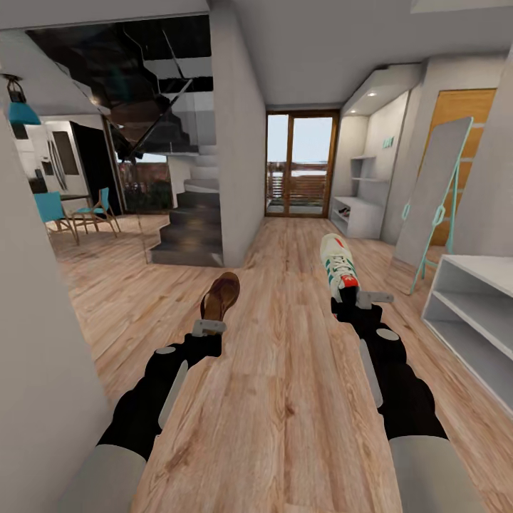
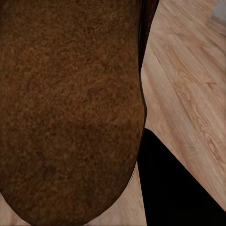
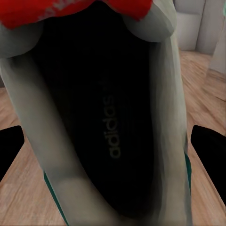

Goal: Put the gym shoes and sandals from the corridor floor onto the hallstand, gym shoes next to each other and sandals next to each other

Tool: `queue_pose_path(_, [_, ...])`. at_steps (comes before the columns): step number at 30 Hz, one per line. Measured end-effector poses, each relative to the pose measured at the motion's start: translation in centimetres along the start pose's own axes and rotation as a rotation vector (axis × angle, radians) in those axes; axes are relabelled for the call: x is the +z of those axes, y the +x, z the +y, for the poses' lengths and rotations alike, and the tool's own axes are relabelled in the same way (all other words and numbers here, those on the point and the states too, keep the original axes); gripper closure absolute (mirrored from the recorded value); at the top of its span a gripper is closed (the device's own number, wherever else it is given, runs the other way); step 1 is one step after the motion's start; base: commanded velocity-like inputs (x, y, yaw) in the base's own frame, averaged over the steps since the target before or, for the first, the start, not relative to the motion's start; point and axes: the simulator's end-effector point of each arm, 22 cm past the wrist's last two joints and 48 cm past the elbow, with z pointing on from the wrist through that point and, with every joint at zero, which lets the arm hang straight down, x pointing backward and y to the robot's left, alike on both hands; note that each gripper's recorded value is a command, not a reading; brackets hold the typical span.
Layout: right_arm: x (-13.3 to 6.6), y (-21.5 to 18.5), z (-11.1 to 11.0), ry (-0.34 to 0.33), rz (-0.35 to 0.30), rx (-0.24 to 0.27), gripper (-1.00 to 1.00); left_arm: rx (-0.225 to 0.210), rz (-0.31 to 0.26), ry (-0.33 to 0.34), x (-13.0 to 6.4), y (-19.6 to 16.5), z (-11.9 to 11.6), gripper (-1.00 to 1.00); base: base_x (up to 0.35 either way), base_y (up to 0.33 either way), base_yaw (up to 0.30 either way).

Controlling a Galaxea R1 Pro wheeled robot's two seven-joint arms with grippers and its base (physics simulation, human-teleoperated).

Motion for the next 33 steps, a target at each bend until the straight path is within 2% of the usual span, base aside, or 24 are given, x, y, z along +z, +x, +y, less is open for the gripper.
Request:
queue_pose_path(13, [0.01,0.03,0.01,0.0,0.001,0.0,1.0,0.0,0.001,0.001,0.01,0.03,-0.02,1.0,0.347,0.0,-0.007])
queue_pose_path(25, [0.02,0.11,0.06,-0.001,0.002,-0.001,1.0,0.0,0.0,0.001,0.01,0.02,-0.04,1.0,0.347,0.0,-0.219])
queue_pose_path(33, [0.03,0.11,0.08,-0.001,0.002,-0.001,1.0,0.0,0.0,0.001,0.0,0.01,-0.03,1.0,0.347,0.0,-0.052])
